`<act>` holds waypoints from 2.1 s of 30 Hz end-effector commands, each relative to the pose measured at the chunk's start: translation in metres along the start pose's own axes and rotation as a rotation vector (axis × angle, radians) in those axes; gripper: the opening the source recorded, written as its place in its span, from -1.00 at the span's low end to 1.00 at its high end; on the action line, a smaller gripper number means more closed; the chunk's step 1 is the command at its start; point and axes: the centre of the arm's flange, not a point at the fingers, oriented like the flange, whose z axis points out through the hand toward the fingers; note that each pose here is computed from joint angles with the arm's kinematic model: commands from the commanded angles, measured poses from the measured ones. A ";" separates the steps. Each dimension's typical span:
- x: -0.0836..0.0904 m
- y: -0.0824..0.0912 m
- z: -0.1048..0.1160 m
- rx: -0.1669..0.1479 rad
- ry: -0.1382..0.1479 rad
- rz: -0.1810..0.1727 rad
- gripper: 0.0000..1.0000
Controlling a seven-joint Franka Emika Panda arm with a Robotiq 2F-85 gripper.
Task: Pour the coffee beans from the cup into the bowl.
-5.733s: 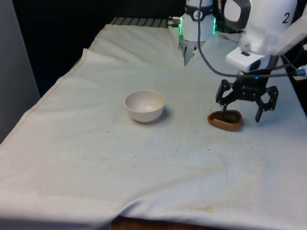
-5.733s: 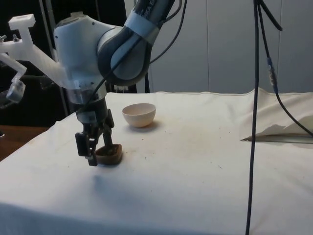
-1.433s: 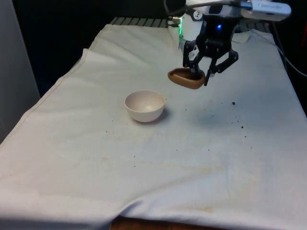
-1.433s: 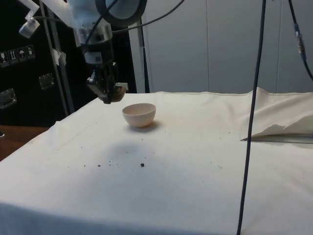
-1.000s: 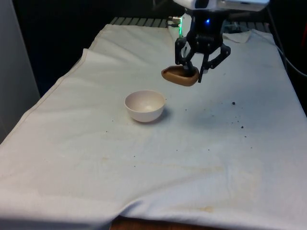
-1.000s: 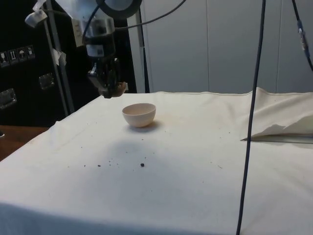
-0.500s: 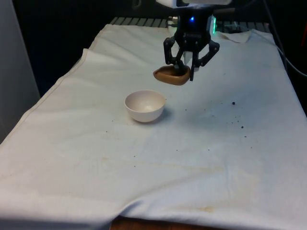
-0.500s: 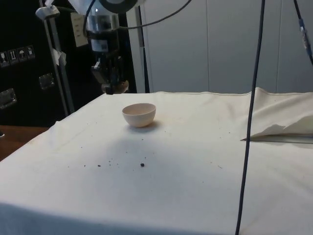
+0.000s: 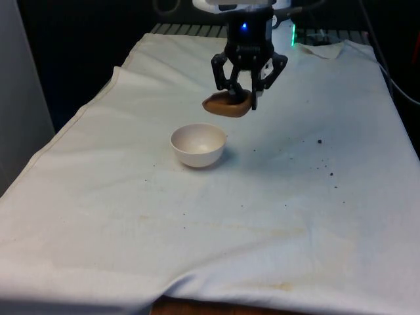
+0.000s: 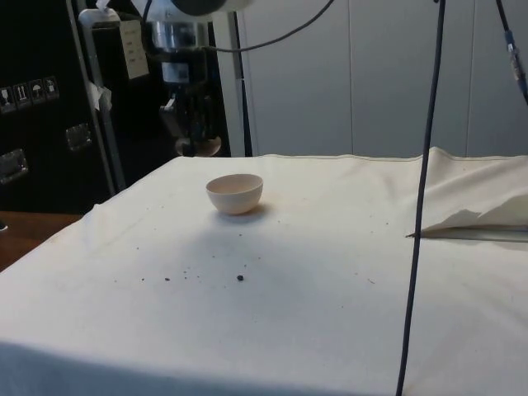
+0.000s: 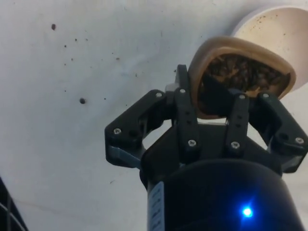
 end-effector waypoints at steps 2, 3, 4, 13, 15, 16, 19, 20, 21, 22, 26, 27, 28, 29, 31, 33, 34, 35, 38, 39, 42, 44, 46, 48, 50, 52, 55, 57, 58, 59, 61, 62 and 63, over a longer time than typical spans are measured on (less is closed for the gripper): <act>-0.002 0.005 -0.002 0.030 0.005 0.005 -0.90; -0.002 0.007 -0.002 0.037 0.005 0.007 -0.90; -0.002 0.011 -0.002 0.049 0.002 0.010 -0.90; -0.005 0.026 -0.002 0.091 -0.006 0.021 -0.90; -0.006 0.030 -0.001 0.100 -0.007 0.026 -0.90; -0.007 0.031 0.000 0.104 -0.008 0.026 -0.90; -0.011 0.035 0.001 0.116 -0.010 0.029 -0.90; -0.013 0.037 0.002 0.125 -0.010 0.031 -0.90; -0.014 0.038 0.003 0.129 -0.010 0.031 -0.90; -0.013 0.037 0.004 0.120 -0.019 0.029 -0.90; -0.018 0.044 0.005 0.149 -0.012 0.035 -0.90; -0.019 0.048 0.007 0.160 -0.013 0.038 -0.90; -0.020 0.049 0.008 0.165 -0.014 0.039 -0.90; -0.020 0.051 0.009 0.171 -0.014 0.040 -0.90; -0.021 0.057 0.011 0.182 -0.014 0.042 -0.90; -0.021 0.056 0.011 0.173 -0.020 0.039 -0.90; -0.021 0.063 0.013 0.191 -0.014 0.042 -0.90; -0.022 0.065 0.014 0.196 -0.015 0.043 -0.90; -0.023 0.076 0.017 0.216 -0.014 0.044 -0.90; -0.023 0.078 0.018 0.221 -0.013 0.044 -0.90; -0.023 0.085 0.020 0.239 -0.009 0.046 -0.90; -0.023 0.087 0.020 0.245 -0.007 0.048 -0.90; -0.023 0.093 0.021 0.267 -0.002 0.049 -0.90; -0.024 0.097 0.022 0.281 0.001 0.050 -0.90; -0.024 0.099 0.021 0.295 0.004 0.050 -0.90; -0.024 0.103 0.021 0.308 0.008 0.051 -0.90; -0.024 0.108 0.021 0.329 0.014 0.052 -0.90; -0.025 0.109 0.021 0.344 0.017 0.053 -0.90; -0.025 0.111 0.021 0.350 0.019 0.053 -0.90; -0.025 0.111 0.021 0.357 0.022 0.053 -0.90; -0.026 0.113 0.022 0.361 0.028 0.053 -0.90; -0.025 0.114 0.021 0.378 0.028 0.055 -0.90; -0.025 0.115 0.021 0.385 0.032 0.054 -0.90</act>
